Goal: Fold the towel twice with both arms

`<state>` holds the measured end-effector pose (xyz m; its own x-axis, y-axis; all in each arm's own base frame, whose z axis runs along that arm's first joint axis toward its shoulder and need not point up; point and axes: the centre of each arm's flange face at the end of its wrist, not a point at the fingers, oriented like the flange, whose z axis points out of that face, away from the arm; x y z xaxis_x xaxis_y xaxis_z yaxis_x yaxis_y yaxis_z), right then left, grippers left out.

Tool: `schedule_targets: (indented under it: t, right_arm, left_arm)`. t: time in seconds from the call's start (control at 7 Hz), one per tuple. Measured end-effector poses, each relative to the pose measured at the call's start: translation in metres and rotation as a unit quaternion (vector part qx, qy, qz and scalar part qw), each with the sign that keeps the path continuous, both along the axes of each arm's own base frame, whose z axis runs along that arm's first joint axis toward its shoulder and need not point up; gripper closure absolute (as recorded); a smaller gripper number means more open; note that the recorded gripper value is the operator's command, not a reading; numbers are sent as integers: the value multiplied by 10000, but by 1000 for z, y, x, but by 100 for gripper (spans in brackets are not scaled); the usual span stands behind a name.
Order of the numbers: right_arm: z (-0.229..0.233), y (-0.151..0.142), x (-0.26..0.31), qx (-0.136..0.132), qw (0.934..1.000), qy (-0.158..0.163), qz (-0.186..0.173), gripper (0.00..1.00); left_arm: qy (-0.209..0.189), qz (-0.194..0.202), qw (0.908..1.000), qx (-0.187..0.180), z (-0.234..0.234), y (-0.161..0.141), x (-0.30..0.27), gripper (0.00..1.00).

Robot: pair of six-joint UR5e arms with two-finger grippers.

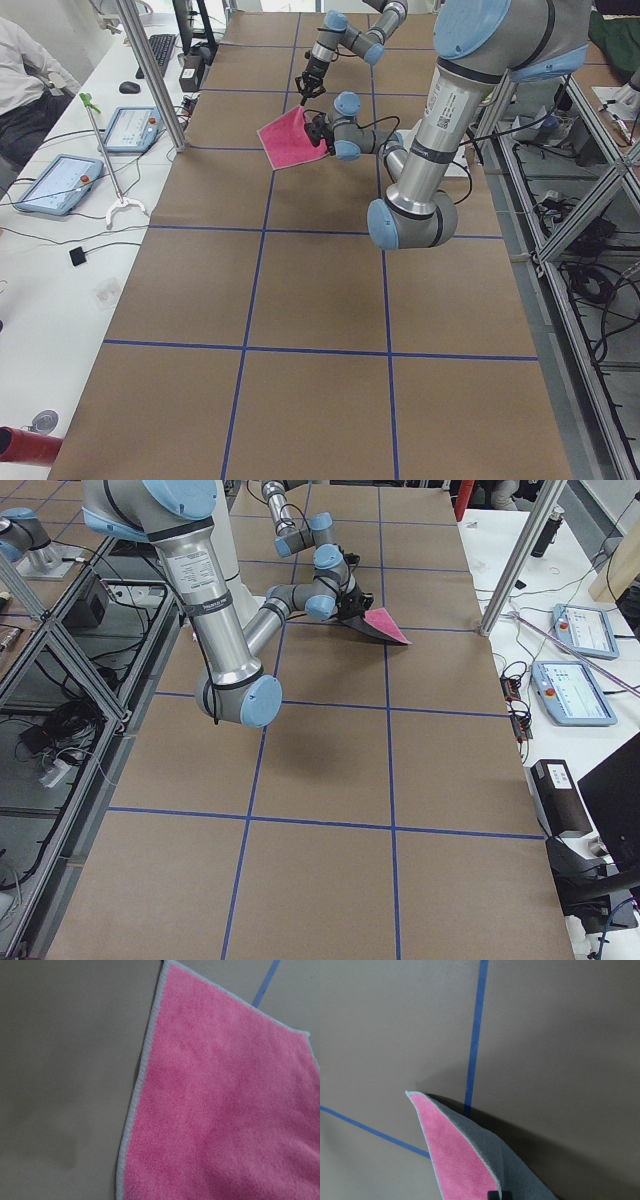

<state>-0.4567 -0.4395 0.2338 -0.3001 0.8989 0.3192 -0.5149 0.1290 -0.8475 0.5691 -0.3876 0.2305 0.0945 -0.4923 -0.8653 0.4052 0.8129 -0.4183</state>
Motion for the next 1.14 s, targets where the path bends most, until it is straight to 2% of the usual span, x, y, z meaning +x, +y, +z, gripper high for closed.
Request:
schedule_targets:
  t: [0.43,0.57,0.86,1.14]
  right_arm:
    - [-9,-15,15,-282,9987,-244,347,100]
    - [-11,-17,17,-314,9984,-274,386,100]
    - [-13,-18,18,-340,9981,-308,412,100]
    - [-16,-18,18,-336,9980,-332,417,100]
  left_arm:
    - [-101,98,9999,59,4,7,7,1]
    - [-139,193,9995,185,3,14,12,1]
    - [-193,402,9969,649,-8,25,19,2]
    - [-234,588,9917,1116,-24,34,29,10]
